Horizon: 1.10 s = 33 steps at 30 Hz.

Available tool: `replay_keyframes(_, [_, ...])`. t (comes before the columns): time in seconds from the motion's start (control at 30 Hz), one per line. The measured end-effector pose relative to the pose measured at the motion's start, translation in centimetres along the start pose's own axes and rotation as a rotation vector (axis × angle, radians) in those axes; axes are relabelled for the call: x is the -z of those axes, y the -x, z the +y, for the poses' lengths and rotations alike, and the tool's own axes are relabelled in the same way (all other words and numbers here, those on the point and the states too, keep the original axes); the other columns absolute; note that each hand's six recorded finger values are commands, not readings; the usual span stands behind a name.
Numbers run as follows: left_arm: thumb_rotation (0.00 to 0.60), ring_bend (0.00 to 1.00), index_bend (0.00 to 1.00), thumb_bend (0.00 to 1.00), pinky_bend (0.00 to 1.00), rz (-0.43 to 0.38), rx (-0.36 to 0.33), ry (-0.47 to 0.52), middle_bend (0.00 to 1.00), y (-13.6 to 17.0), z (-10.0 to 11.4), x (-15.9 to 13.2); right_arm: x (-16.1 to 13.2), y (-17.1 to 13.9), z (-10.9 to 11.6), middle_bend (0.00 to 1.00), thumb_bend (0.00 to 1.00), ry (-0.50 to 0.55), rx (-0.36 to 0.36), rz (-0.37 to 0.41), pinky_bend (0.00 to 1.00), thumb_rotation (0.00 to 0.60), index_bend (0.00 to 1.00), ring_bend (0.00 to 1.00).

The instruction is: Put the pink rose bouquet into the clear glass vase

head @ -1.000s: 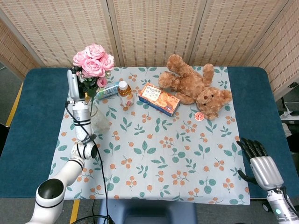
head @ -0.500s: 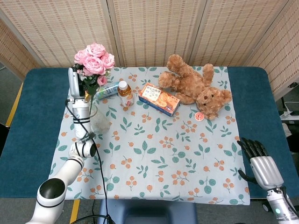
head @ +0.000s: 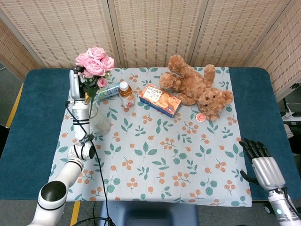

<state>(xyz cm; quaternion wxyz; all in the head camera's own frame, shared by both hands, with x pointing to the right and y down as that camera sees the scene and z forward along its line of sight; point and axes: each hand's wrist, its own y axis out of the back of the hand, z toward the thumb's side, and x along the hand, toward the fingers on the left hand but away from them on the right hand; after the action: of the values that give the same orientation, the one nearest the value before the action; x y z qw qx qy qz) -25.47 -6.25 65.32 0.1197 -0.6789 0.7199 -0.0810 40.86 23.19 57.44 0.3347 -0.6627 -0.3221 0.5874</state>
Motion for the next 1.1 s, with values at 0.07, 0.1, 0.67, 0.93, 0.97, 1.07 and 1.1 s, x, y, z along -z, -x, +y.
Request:
replay_keyframes(0.07, [0.600, 0.51, 0.75, 0.81, 0.26, 0.008, -0.003, 0.006, 0.80, 0.3, 0.3, 0.3, -0.1, 0.0, 0.0, 0.00, 0.17, 0.000, -0.001, 0.001, 0.00, 0.600, 0.00, 0.00])
replay_keyframes(0.1, [0.600, 0.49, 0.74, 0.81, 0.25, 0.011, -0.006, 0.010, 0.79, 0.4, 0.4, 0.5, -0.1, 0.0, -0.1, 0.00, 0.17, -0.001, -0.003, 0.002, 0.00, 0.600, 0.00, 0.00])
replay_keyframes(0.67, [0.600, 0.24, 0.31, 0.58, 0.13, -0.072, 0.041, -0.063, 0.43, 4.4, 3.0, 1.1, -0.7, -0.6, 0.1, 0.00, 0.17, 0.013, -0.002, 0.032, 0.00, 0.600, 0.00, 0.00])
replay_keyframes(0.93, [0.600, 0.20, 0.23, 0.55, 0.13, -0.066, 0.096, -0.079, 0.37, 6.6, 3.6, 2.0, -0.9, -0.9, 0.2, 0.00, 0.17, 0.020, -0.001, 0.047, 0.00, 0.600, 0.00, 0.00])
replay_keyframes(0.97, [0.600, 0.19, 0.22, 0.54, 0.13, -0.066, 0.103, -0.078, 0.37, 6.9, 3.7, 2.1, -1.0, -0.9, 0.2, 0.00, 0.17, 0.019, -0.002, 0.047, 0.00, 0.600, 0.00, 0.00])
replay_keyframes(1.07, [0.600, 0.16, 0.15, 0.52, 0.12, -0.068, 0.132, -0.077, 0.32, 8.1, 3.7, 2.3, -1.0, -0.9, 0.1, 0.00, 0.17, 0.016, -0.006, 0.052, 0.00, 0.600, 0.00, 0.00])
replay_keyframes(1.1, [0.600, 0.15, 0.15, 0.51, 0.11, -0.069, 0.142, -0.077, 0.31, 8.5, 3.7, 2.3, -1.1, -0.9, 0.0, 0.00, 0.17, 0.015, -0.007, 0.053, 0.00, 0.600, 0.00, 0.00])
